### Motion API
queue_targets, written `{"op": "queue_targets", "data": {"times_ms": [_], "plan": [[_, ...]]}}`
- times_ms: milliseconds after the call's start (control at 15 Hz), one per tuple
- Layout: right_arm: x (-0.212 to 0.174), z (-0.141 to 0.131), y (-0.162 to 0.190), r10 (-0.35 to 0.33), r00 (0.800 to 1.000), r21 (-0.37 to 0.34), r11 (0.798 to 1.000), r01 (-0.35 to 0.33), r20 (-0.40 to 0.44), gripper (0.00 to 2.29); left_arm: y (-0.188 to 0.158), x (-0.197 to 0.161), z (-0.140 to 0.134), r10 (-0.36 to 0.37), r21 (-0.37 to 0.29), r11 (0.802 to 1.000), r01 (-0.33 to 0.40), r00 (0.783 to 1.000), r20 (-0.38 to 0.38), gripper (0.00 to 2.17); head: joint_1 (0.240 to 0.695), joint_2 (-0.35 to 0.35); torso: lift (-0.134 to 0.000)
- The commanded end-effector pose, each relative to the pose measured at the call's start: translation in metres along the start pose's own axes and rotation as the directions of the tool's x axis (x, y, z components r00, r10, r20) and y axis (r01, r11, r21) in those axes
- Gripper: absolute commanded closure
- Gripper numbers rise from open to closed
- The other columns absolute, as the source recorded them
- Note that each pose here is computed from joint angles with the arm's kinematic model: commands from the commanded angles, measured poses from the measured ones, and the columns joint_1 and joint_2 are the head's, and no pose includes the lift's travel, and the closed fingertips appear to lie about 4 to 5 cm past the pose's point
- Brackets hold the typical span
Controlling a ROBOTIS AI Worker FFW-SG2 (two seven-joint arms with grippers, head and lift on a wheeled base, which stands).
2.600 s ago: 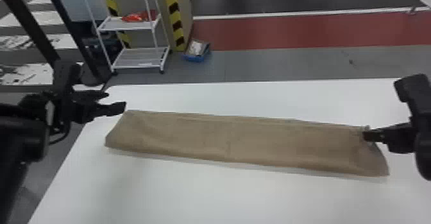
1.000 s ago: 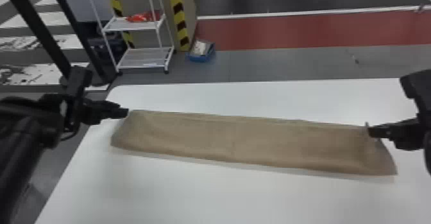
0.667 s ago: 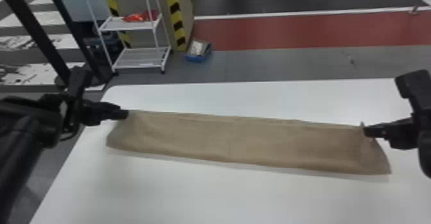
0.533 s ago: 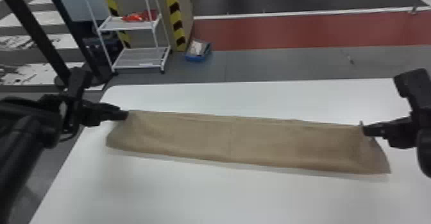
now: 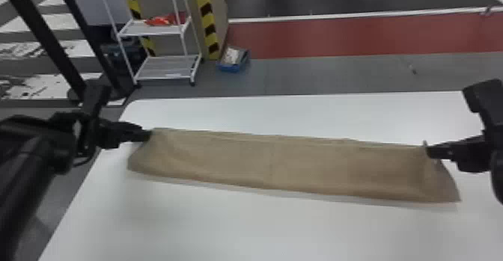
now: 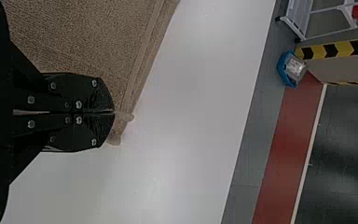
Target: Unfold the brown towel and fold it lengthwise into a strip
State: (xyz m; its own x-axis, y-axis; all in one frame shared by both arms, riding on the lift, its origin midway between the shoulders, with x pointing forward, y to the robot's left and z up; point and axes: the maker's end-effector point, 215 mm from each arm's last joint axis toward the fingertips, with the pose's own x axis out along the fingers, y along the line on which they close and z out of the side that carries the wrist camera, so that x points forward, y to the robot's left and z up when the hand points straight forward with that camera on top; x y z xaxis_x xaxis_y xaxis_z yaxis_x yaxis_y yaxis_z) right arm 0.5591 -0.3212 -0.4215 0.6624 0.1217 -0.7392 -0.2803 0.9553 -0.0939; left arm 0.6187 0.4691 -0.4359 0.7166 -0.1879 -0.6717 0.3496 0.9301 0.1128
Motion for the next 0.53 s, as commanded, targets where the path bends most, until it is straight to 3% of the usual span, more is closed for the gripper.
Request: {"op": "queue_targets", "data": {"times_ms": [0,467], "plan": [[0.0,0.0,0.001,0.002,1.0,0.001,1.0,-0.002,0.0,1.33,0.001,-0.002,0.009,-0.003,-0.002,1.0,0.003,1.0,0.027,0.69,0.695,0.137,-0.125],[0.001,-0.002,0.0,-0.001,1.0,0.001,1.0,0.001,-0.004,1.33,-0.015,0.001,0.011,-0.045,-0.007,0.999,0.045,0.998,0.032,0.69,0.695,0.126,-0.125]]}}
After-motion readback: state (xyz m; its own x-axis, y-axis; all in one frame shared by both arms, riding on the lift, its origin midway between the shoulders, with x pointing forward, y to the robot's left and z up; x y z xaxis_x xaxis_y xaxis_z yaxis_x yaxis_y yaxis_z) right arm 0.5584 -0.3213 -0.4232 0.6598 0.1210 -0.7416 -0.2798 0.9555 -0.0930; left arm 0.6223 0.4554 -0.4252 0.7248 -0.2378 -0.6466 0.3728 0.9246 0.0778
